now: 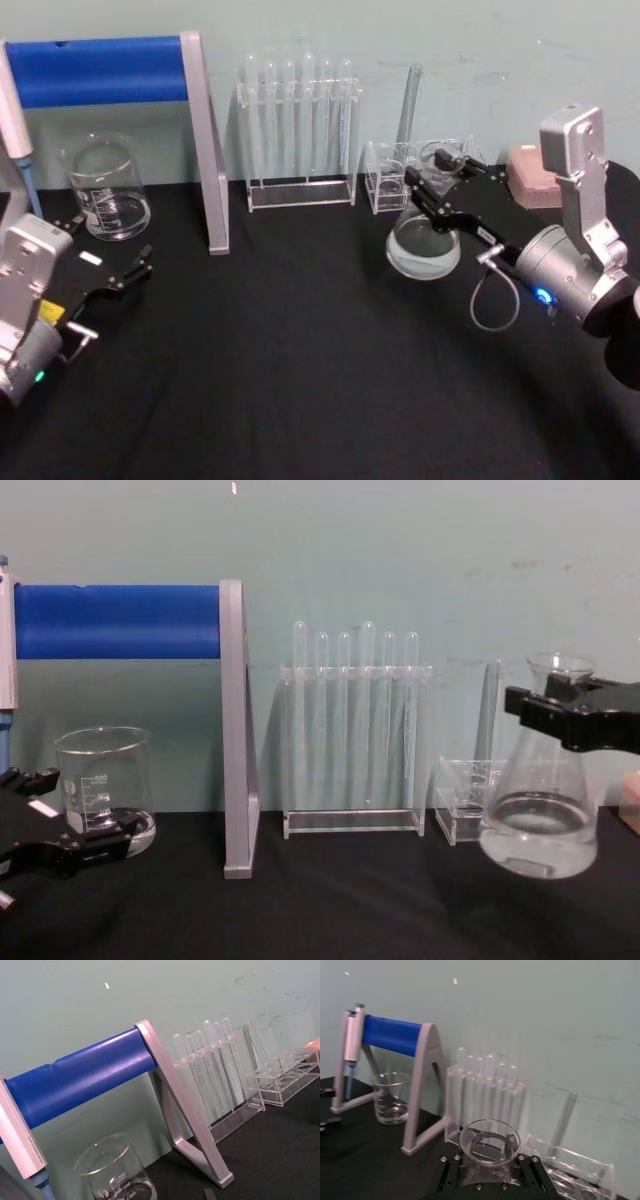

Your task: Grasp the erlenmeyer flask with one hand, shake it three times, then place it back.

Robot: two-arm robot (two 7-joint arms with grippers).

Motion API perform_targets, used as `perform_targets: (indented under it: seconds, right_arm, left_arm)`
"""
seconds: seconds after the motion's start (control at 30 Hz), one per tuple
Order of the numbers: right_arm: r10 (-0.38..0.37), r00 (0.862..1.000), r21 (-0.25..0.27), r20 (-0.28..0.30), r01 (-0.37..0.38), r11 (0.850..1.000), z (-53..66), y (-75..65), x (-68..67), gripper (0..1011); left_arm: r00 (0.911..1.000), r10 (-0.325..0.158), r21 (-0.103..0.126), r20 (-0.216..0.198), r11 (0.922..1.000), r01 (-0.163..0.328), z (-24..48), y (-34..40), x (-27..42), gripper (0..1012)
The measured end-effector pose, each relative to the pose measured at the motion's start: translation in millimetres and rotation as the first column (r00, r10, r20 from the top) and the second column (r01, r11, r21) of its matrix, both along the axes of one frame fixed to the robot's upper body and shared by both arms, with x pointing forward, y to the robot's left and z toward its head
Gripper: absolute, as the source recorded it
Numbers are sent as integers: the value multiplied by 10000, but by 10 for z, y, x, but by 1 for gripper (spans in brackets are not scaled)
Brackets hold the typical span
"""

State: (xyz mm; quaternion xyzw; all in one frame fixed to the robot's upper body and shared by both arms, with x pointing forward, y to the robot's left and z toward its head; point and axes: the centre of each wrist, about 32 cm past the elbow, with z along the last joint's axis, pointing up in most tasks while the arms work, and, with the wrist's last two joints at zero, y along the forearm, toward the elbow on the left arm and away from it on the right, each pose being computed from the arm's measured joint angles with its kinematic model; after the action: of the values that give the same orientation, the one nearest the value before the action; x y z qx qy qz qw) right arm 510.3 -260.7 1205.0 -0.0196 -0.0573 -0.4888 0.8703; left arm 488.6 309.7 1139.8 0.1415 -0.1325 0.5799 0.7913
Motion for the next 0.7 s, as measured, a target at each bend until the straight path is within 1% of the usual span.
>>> perform_targets:
  seconds: [0.27, 0.47, 0.7]
  right_arm:
    - [729, 9973, 85, -64, -729, 9973, 2, 95, -92, 456]
    - [1246, 9921, 92, -121, -1245, 9922, -3, 157, -158, 456]
    - [1540, 9879, 78, -169, -1539, 9881, -11, 193, -199, 456]
  left_arm:
    - [10000, 0, -1, 0, 10000, 0, 0, 0, 0, 1001]
    - [10000, 1, 0, 0, 10000, -1, 0, 0, 0, 1001]
    - [10000, 1, -1, 1, 10000, -1, 0, 0, 0, 1001]
